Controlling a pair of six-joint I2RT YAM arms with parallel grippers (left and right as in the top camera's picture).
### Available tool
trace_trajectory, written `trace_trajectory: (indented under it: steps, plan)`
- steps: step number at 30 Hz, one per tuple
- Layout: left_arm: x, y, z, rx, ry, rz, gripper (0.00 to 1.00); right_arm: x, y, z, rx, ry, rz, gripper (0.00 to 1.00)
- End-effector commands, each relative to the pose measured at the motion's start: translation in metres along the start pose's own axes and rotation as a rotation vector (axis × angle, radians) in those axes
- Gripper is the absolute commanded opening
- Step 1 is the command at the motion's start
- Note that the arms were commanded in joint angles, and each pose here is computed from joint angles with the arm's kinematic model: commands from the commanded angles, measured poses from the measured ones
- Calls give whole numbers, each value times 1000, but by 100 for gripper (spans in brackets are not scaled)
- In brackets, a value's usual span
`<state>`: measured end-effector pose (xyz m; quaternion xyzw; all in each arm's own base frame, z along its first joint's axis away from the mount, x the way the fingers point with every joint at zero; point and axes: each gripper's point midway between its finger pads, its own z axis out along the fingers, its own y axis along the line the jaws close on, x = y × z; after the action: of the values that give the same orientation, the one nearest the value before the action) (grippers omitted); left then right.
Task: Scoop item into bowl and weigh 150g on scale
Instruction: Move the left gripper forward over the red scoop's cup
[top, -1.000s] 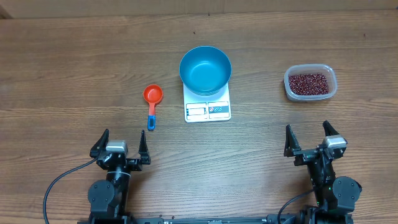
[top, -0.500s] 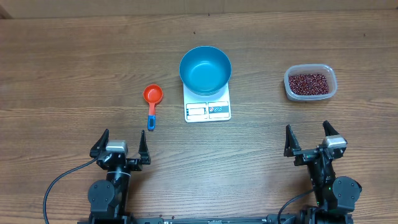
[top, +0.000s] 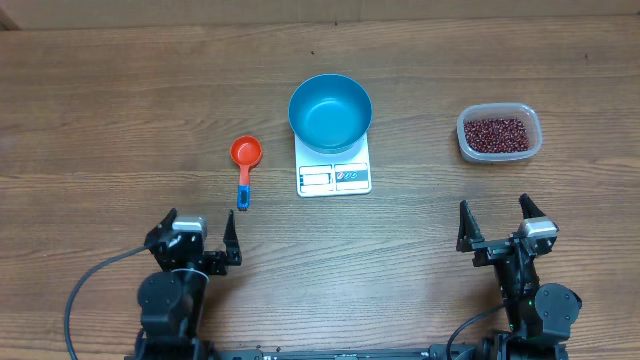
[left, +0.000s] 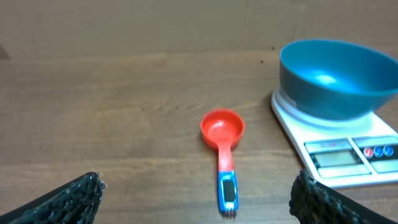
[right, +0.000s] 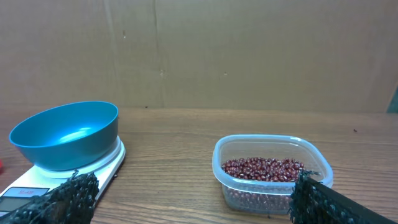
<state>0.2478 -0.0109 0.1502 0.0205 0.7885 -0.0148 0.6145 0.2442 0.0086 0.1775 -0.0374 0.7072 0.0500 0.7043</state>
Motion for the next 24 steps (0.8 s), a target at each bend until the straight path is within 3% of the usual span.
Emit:
trace_trajectory:
  steps: [1,24]
  plan:
    - [-35,4,-6,-19,-6,61,100,2,0,0,4,-3,0,100]
    - [-116,-4,15,48,305,49,99,2,0,0,4,-3,0,100]
